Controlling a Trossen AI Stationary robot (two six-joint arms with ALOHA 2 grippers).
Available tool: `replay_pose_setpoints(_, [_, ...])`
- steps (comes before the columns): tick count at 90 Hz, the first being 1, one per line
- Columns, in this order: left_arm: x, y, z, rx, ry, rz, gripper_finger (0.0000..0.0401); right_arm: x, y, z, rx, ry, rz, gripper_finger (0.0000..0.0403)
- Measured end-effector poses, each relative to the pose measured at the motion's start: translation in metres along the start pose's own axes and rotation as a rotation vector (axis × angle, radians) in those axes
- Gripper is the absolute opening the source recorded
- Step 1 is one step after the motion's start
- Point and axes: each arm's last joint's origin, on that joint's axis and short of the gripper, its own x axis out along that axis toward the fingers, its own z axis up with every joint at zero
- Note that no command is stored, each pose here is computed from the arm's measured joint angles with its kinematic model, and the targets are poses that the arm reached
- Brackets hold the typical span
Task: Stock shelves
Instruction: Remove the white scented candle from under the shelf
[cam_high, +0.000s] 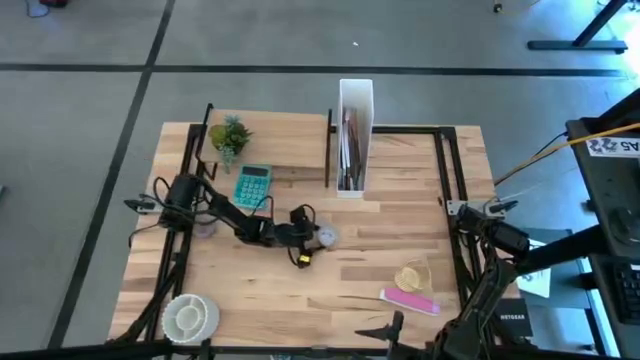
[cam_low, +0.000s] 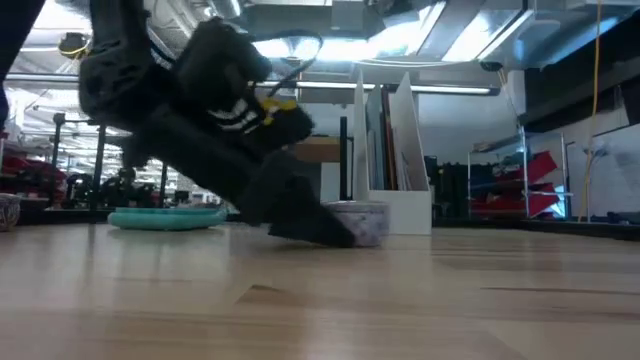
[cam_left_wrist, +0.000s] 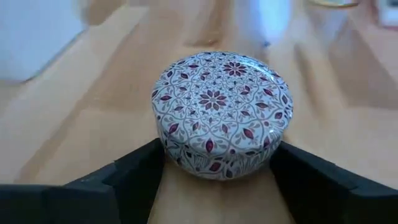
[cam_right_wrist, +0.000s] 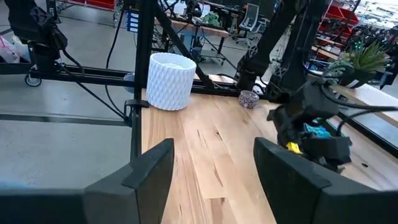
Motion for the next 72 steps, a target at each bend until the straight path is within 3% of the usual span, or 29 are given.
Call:
replay_pose_setpoints(16, [0.030, -0.020, 0.019, 0.012, -0.069, -0.084, 0.0276, 0.000, 0.000, 0.000, 0.000, 0.000, 0.000, 0.0207])
replay_pose_setpoints(39, [0.076, -0.046, 0.044, 0.016, -0.180, -0.124, 0.0276, -0.001, 0.000, 0.000, 0.000, 0.000, 0.002, 0.0207])
replay_pose_setpoints(72, [0.137, -0.066, 0.047, -0.064, -0.260, -0.158, 0.0276, -0.001, 0.000, 0.000, 0.000, 0.000, 0.002, 0.0207])
